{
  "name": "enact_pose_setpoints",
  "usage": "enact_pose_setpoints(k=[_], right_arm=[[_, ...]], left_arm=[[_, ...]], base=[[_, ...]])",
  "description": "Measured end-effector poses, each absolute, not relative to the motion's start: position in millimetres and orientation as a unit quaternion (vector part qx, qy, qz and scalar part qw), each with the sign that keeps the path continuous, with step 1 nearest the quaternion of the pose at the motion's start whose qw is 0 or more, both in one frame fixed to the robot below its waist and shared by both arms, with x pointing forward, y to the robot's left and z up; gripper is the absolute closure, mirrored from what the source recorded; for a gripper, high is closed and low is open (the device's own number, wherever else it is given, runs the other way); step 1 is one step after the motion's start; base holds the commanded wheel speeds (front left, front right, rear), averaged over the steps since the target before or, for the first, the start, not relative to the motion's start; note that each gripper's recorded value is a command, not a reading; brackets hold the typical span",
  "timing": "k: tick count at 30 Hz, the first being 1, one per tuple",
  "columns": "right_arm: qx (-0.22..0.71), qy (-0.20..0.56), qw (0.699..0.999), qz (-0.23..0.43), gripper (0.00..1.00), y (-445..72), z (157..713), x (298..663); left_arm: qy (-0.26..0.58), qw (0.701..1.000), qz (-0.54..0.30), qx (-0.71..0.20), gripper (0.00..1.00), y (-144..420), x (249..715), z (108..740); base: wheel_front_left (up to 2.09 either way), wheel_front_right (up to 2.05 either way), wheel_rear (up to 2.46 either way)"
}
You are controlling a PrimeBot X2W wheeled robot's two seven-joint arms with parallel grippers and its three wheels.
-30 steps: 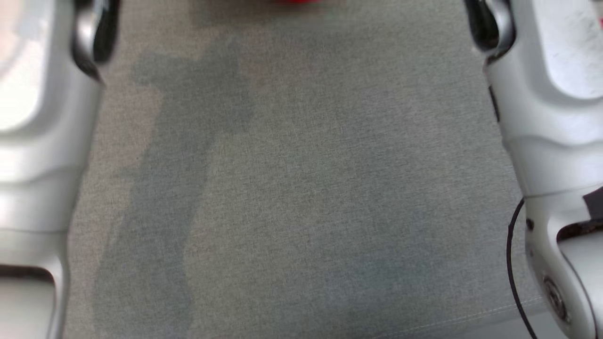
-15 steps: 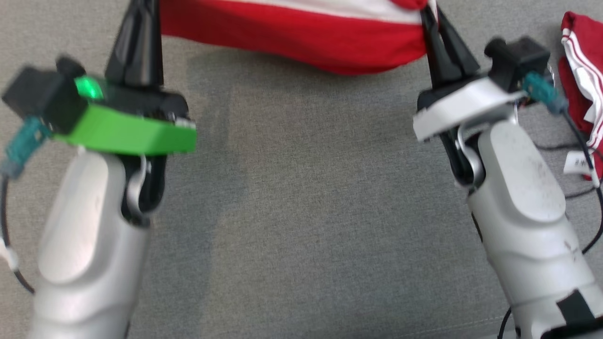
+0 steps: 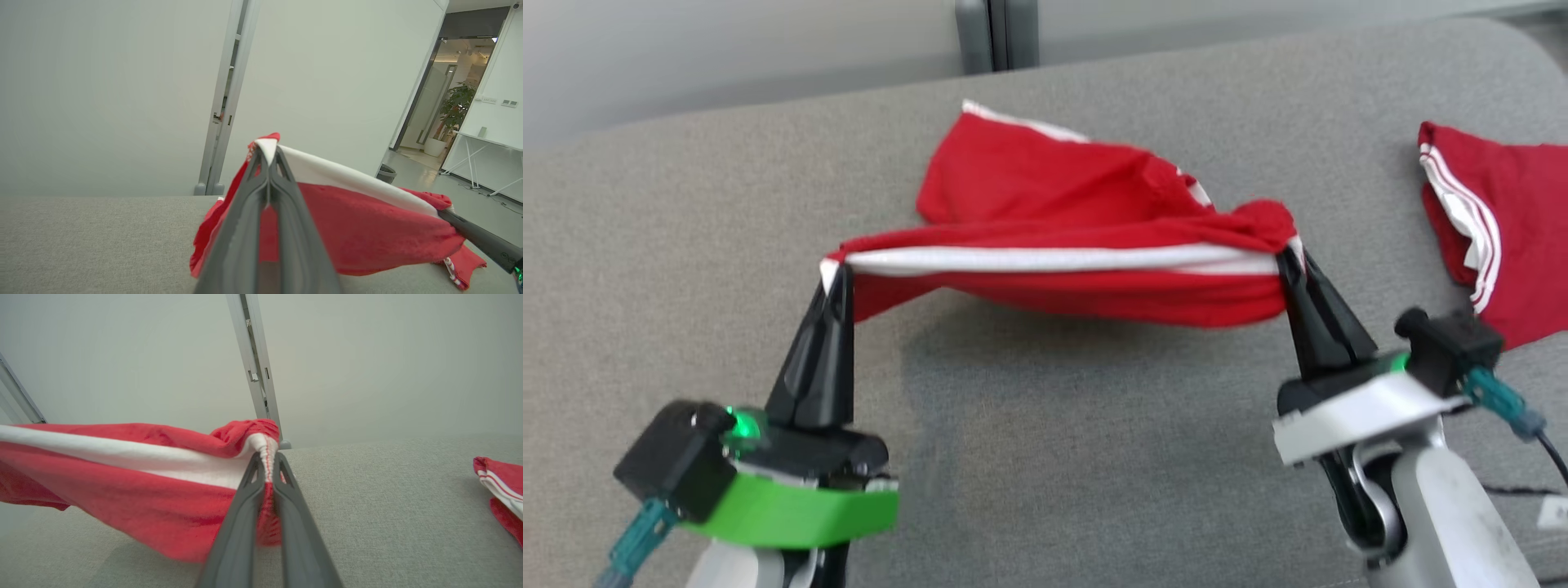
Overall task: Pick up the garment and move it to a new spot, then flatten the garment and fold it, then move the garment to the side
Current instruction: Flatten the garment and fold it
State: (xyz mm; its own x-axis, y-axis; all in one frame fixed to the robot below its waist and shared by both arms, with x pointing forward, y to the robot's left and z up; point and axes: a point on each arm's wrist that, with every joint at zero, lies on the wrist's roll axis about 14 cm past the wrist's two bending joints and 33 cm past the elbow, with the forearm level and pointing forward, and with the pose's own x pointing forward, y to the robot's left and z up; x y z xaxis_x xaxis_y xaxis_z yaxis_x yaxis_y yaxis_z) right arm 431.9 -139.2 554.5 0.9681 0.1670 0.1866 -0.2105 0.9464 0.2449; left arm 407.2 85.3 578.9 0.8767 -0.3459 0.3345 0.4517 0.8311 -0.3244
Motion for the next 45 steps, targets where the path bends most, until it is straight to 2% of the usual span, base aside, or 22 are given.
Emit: enact_pose_setpoints(k=[7,14,20,29,36,45], right_arm=[[0.129,-0.097,0.983,0.09,1.0,-148.1,582.8,376.6],[0.143,-0.046,0.985,0.082,1.0,-151.6,566.1,348.0],[0.155,-0.002,0.986,0.062,1.0,-159.8,532.9,356.9],[0.159,0.04,0.985,0.046,1.0,-165.6,490.4,400.9],[0.16,0.071,0.984,0.035,1.0,-168.1,455.7,425.9],[0.165,0.091,0.982,0.021,1.0,-172.4,426.3,436.1]], left_arm=[[-0.162,0.945,-0.219,-0.178,1.0,85.6,362.4,606.7],[-0.145,0.947,-0.226,-0.175,1.0,78.4,352.3,604.7],[-0.092,0.95,-0.231,-0.189,1.0,69.4,370.7,571.9],[-0.031,0.954,-0.247,-0.168,1.0,56.4,429.9,521.6],[0.004,0.953,-0.278,-0.123,1.0,34.1,479.6,490.5],[0.051,0.943,-0.321,-0.074,1.0,4.2,520.4,454.1]], base=[[0.0,0.0,0.0],[0.0,0.0,0.0],[0.0,0.0,0.0],[0.0,0.0,0.0],[0.0,0.0,0.0],[0.0,0.0,0.0]])
